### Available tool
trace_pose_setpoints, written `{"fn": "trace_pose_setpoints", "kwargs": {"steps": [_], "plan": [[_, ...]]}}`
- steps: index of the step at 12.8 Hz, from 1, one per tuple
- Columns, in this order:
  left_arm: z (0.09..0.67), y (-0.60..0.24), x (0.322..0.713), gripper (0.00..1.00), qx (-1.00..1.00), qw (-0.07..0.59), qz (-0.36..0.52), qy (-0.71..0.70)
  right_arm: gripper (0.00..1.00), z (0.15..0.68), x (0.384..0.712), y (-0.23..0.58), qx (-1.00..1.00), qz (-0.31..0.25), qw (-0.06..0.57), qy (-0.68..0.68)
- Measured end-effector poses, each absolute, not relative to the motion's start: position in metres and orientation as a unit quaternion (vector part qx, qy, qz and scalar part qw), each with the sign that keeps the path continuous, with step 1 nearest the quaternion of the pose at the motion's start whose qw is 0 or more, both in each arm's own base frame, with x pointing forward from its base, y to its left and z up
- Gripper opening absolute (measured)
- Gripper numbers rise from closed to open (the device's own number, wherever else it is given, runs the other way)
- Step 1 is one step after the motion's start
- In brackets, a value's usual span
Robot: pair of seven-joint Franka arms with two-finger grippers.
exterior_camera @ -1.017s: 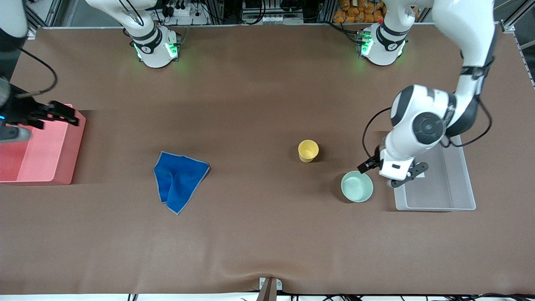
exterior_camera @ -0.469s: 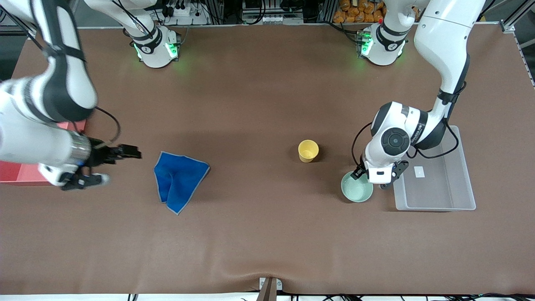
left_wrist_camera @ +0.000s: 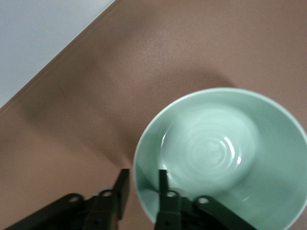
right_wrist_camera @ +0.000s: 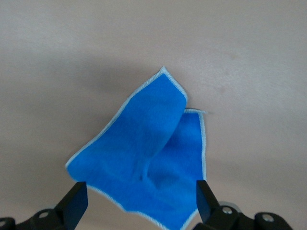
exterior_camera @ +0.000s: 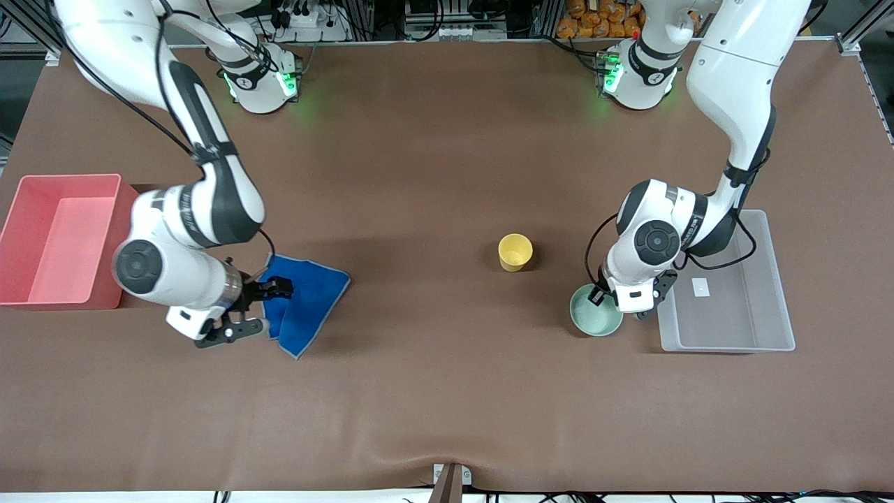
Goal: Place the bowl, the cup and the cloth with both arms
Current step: 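Grasp the bowl rim with the left gripper while the right gripper grasps the cloth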
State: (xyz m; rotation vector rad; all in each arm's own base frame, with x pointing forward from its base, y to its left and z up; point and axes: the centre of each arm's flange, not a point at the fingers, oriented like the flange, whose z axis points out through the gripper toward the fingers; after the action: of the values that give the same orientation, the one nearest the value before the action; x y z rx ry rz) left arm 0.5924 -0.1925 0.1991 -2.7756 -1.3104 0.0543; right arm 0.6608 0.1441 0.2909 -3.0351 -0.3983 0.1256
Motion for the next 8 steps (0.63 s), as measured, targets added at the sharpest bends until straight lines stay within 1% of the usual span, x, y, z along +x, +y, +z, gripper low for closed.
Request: {"fn": "trace_pose_setpoints", "kwargs": {"steps": [1,2,4,5,7,8], "plan": [[0.199,-0.192,0.594,0.15,-0.903,0.034,0.016,-0.428,1.0,0.269,0.659,0.144,-0.99,0.039,0.036,-0.13],[0.204,-0.192,0.597,0.07,-0.903,0.029,0.011,-0.429,1.0,0.247,0.657,0.143,-0.991,0.034,0.034,-0.128],[0.217,-0.19,0.603,0.07,-0.902,0.022,0.001,-0.431,1.0,0.208,0.644,0.139,-0.991,0.03,0.03,-0.125],[0.228,-0.189,0.607,0.05,-0.902,0.019,-0.005,-0.431,1.0,0.196,0.637,0.14,-0.991,0.032,0.028,-0.126],[0.272,-0.181,0.616,0.04,-0.906,0.031,-0.007,-0.421,1.0,0.186,0.629,0.145,-0.99,0.039,0.027,-0.13],[0.304,-0.17,0.62,0.04,-0.911,0.039,-0.007,-0.41,0.91,0.186,0.628,0.147,-0.99,0.039,0.027,-0.132]]}}
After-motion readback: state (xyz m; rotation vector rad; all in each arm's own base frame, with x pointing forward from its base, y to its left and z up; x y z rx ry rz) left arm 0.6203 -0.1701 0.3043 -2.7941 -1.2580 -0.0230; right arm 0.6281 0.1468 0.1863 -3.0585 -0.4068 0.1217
